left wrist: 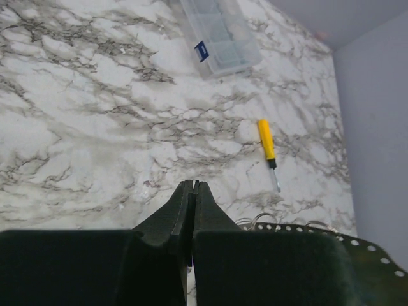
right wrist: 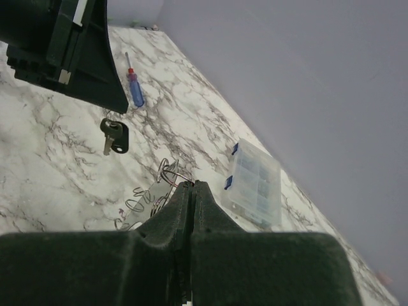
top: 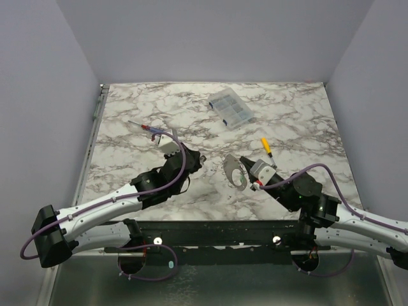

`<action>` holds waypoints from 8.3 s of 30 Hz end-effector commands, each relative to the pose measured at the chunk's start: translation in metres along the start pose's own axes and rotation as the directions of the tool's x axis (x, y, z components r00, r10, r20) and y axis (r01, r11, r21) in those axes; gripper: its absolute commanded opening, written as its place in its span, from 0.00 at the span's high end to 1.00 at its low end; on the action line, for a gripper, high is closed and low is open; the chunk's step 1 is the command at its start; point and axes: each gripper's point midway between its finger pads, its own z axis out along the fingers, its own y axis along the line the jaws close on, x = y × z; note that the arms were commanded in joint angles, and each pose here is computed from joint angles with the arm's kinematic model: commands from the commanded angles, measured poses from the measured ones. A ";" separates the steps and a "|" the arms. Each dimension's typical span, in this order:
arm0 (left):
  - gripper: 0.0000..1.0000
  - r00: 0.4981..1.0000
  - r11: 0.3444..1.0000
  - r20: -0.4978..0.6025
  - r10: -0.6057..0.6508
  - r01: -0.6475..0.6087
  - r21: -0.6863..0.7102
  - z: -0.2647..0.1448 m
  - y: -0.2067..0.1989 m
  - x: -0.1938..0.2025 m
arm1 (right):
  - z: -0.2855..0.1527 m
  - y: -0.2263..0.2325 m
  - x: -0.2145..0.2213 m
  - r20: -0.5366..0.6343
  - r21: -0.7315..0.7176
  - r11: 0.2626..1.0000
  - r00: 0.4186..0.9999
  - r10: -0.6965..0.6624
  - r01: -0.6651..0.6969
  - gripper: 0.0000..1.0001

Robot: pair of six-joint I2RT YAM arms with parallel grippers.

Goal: Put the keys on the keyring

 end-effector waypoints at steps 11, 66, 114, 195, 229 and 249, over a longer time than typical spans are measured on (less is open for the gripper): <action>1.00 0.901 0.918 0.174 -0.397 0.390 0.077 0.004 -0.043 -0.054 | 0.010 -0.014 -0.008 0.011 0.104 0.992 0.997 0.073 -0.074 0.99; 1.00 0.751 0.753 0.065 -0.657 0.649 0.113 0.005 -0.040 -0.030 | 0.099 0.037 0.013 -0.084 0.141 0.957 0.960 0.265 -0.252 0.99; 1.00 0.742 0.742 0.046 -0.668 0.660 0.117 0.004 -0.039 -0.026 | 0.109 0.039 0.036 -0.162 0.148 0.968 0.961 0.226 -0.202 0.99; 0.51 0.788 0.795 0.108 -0.606 0.593 0.126 -0.001 -0.027 -0.036 | 0.105 0.013 0.011 -0.101 0.208 0.953 0.965 0.244 -0.219 0.99; 0.33 0.607 0.456 0.644 0.466 -0.788 0.413 -0.101 -0.088 -0.082 | 0.053 -0.019 -0.048 0.086 0.136 0.880 0.890 0.447 -0.455 0.99; 0.36 0.395 -0.056 0.811 0.432 -0.886 0.461 -0.109 -0.137 -0.037 | 0.042 -0.016 -0.034 0.083 0.144 0.868 0.880 0.467 -0.475 0.99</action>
